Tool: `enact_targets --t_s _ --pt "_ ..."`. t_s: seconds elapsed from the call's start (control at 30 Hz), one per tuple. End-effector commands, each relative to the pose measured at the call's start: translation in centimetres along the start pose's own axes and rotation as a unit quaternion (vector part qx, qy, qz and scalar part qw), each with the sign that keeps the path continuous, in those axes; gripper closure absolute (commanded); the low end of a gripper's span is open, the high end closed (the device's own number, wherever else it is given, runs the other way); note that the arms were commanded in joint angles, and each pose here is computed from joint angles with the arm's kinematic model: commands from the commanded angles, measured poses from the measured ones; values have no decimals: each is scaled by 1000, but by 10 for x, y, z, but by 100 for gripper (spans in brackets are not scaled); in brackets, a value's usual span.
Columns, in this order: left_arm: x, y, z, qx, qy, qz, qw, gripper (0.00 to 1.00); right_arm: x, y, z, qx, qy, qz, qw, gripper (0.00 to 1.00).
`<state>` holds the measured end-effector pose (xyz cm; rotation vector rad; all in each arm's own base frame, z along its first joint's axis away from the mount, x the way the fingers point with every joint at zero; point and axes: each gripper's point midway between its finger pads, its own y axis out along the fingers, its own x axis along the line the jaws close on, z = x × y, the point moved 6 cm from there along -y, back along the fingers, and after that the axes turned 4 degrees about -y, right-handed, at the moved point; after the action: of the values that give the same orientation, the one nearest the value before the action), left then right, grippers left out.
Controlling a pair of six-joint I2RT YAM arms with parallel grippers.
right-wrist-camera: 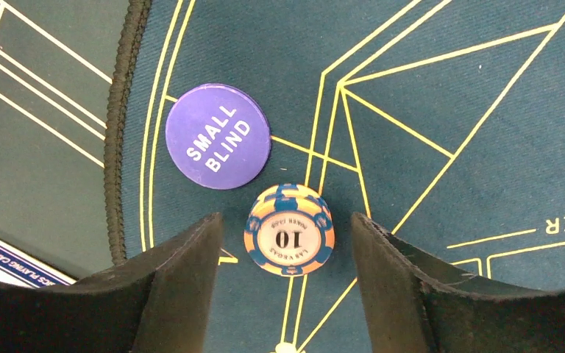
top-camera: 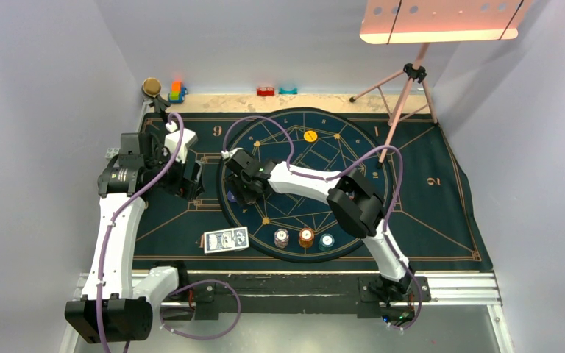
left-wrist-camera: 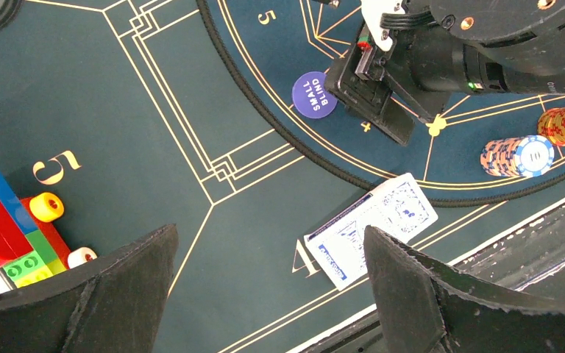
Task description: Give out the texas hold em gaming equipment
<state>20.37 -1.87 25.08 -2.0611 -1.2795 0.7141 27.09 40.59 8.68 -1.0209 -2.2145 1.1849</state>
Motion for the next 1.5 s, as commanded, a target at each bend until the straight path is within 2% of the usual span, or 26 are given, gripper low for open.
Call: enact_targets --t_s 0.0,0.1,0.23,0.33,0.47,0.6,0.73,0.9,1.07,1.2,1.47 --pt "-1 -1 -3 -14 -6 2 1000 0 -1 -13 -12 -23 0 -4 1000 25" --pt "-1 -2 -2 -13 -6 1 1000 0 -3 -27 -23 -41 -1 0 999 15" --pt "-2 -4 -3 -16 -5 -1 1000 0 -7 -71 -46 -80 -3 1 997 13" --pt "-2 -6 -5 -17 -4 0 1000 0 -13 -106 -45 -102 -5 3 995 12" --pt "-3 -6 -4 -16 0 4 1000 0 -15 -134 -10 -89 -11 10 996 7" --pt "-2 -4 2 4 14 6 1000 1 -19 -135 44 -19 -11 56 998 4" --pt "0 -5 4 -1 19 -3 1000 0 -4 -143 73 -16 -12 17 1000 3" --pt "0 -5 5 0 19 -9 1000 0 8 -141 89 -8 -21 -7 1000 2" --pt "0 -7 5 -2 19 -10 1000 0 12 -129 99 9 -25 -14 1000 5" --pt "-1 -8 5 -2 22 -10 1000 0 15 -119 108 20 -27 -17 999 14" --pt "1 -9 4 -5 23 -17 1000 0 16 -107 122 40 -35 -13 999 25"
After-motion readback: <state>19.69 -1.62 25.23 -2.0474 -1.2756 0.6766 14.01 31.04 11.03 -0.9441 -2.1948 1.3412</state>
